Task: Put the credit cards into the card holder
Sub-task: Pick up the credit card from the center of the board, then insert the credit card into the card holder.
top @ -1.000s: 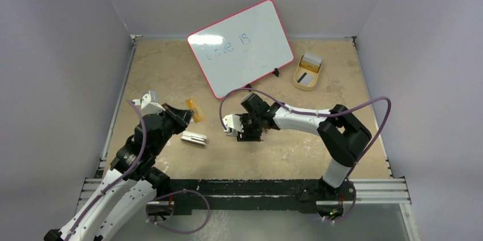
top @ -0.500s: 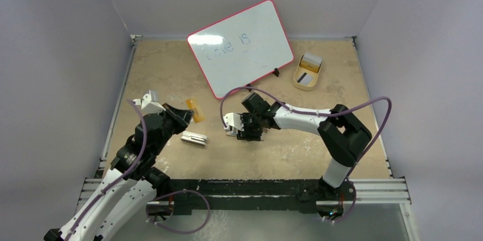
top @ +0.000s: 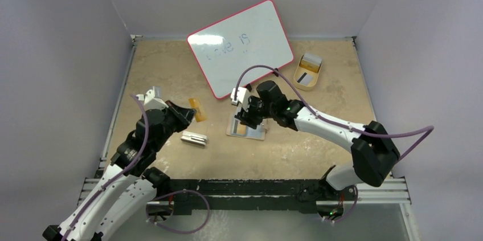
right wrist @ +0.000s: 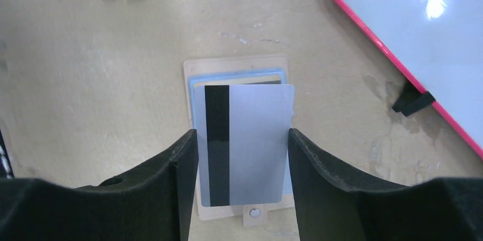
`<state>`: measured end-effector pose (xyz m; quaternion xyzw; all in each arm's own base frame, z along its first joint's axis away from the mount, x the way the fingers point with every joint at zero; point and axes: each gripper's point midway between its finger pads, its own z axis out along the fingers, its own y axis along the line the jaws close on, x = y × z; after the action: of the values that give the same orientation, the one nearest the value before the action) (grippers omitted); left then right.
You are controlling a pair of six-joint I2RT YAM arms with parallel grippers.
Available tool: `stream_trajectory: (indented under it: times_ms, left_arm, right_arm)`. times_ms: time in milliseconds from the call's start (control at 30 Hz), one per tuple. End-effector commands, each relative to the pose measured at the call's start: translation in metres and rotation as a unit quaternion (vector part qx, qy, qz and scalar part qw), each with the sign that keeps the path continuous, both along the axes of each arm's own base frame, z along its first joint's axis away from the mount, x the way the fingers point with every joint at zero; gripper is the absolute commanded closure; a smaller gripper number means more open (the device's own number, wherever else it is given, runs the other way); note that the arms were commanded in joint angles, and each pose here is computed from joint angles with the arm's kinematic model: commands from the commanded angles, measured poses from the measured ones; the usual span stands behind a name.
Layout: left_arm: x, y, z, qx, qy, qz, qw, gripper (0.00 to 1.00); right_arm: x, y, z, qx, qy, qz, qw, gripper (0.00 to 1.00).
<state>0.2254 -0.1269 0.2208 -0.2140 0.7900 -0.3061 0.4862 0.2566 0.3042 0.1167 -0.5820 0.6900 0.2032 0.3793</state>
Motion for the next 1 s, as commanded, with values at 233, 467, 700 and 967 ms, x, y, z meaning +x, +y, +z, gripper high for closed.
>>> stream_trajectory:
  times_ms: [233, 467, 700, 967]
  left_arm:
    - [0.006, -0.076, -0.004, -0.048, 0.013, -0.172, 0.984, 1.0]
    - [0.022, -0.123, -0.033, -0.094, 0.055, -0.247, 0.963, 1.0]
    - [0.034, -0.163, -0.071, -0.08, 0.102, -0.283, 0.95, 1.0]
    - [0.041, -0.172, -0.12, -0.035, 0.156, -0.301, 0.94, 1.0]
  right_arm:
    - [0.047, -0.025, 0.04, 0.146, 0.102, -0.328, 0.928, 0.97]
    - [0.042, -0.056, 0.019, 0.162, 0.155, -0.429, 0.875, 0.95]
    - [0.037, -0.065, 0.004, 0.219, 0.211, -0.45, 0.839, 0.95]
    - [0.031, -0.063, -0.013, 0.226, 0.239, -0.446, 0.832, 0.97]
